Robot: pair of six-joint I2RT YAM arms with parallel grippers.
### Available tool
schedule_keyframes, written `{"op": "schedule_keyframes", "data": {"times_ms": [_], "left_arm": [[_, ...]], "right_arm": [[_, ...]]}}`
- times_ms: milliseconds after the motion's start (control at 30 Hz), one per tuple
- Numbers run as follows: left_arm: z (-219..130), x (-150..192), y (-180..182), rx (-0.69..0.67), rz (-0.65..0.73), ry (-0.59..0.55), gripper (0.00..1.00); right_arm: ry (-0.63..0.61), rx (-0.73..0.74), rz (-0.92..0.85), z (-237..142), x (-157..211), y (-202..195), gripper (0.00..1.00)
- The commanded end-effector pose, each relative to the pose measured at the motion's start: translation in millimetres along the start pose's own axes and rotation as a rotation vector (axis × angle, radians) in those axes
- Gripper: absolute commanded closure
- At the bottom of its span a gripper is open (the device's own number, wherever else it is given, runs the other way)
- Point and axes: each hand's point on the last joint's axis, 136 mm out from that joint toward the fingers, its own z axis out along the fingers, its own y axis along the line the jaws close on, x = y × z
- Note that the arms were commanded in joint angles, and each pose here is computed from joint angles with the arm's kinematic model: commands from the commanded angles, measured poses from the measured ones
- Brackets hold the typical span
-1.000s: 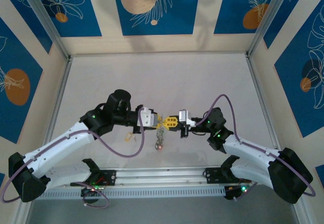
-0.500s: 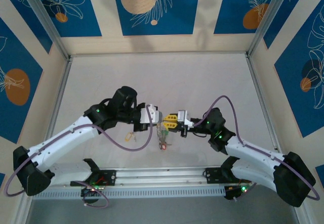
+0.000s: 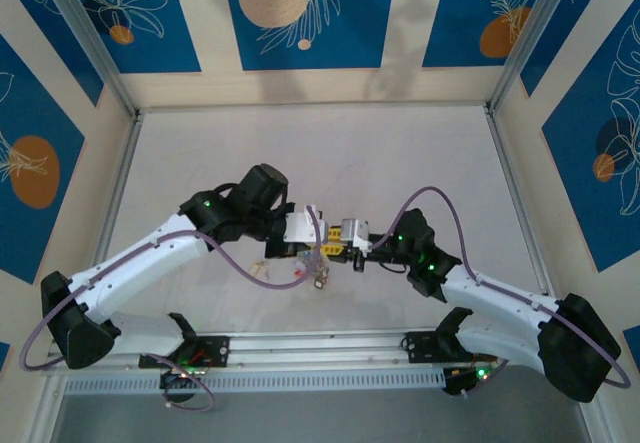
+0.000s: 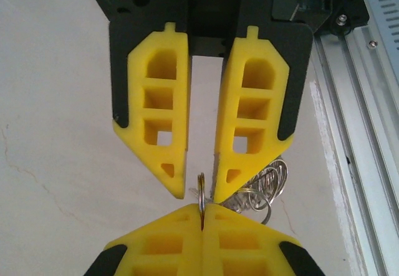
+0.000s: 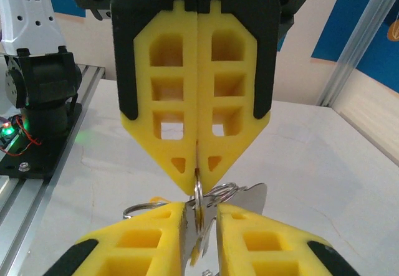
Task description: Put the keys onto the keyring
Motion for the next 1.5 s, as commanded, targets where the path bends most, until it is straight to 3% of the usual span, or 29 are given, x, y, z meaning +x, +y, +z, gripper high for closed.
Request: {"op": "schedule_keyframes", "data": {"times_ms": [0,67,200,233,300,333,400,433,633,1000,1233,1467], "left_arm": [[-9.9,-18.4,-3.9,0.017,0.032,-0.054,1.00],[-10.4,-19.7,-4.9,0.021,0.033,-0.060,1.00],[-14.6,-24.1,-4.1,-0.001,0.030,-0.095,0.98],[-16.0,-24.5,-4.7,-0.011,0.036,-0.110,0.83],[-19.5,-22.9,-6.7,-0.035,0.051,-0.135,0.76],[-19.9,-20.4,-7.5,-0.048,0.058,-0.143,0.76],[-21.6,-16.6,-8.3,-0.068,0.062,-0.159,0.89],[-21.4,-14.2,-8.3,-0.072,0.056,-0.160,0.90],[-14.1,-11.8,-8.8,-0.032,0.005,-0.168,0.77],[-5.6,-18.6,5.2,-0.045,-0.045,-0.204,0.74],[1.7,-15.9,-9.9,0.032,0.000,-0.225,0.74],[1.5,-14.0,-6.6,0.035,-0.008,-0.249,0.92]], "right_arm": [[-0.023,-0.011,-0.032,4.3,-13.8,-1.6,0.86],[-0.027,-0.024,-0.032,4.6,-14.5,0.6,0.98],[-0.034,-0.036,-0.026,3.6,-16.3,2.9,1.00],[-0.040,-0.034,-0.024,2.9,-17.5,2.9,1.00],[-0.062,-0.022,-0.014,0.2,-20.7,1.4,1.00],[-0.076,-0.014,-0.005,-1.9,-22.5,0.0,1.00],[-0.105,-0.002,0.012,-5.9,-27.1,-2.6,1.00],[-0.117,0.002,0.023,-8.1,-28.7,-3.9,1.00],[-0.139,0.003,0.053,-15.0,-30.4,-5.8,1.00],[-0.151,-0.061,0.069,-16.9,-27.8,2.2,1.00],[-0.176,-0.053,0.070,-18.0,-33.5,-1.8,1.00],[-0.179,-0.070,0.064,-18.1,-33.7,0.6,1.00]]}}
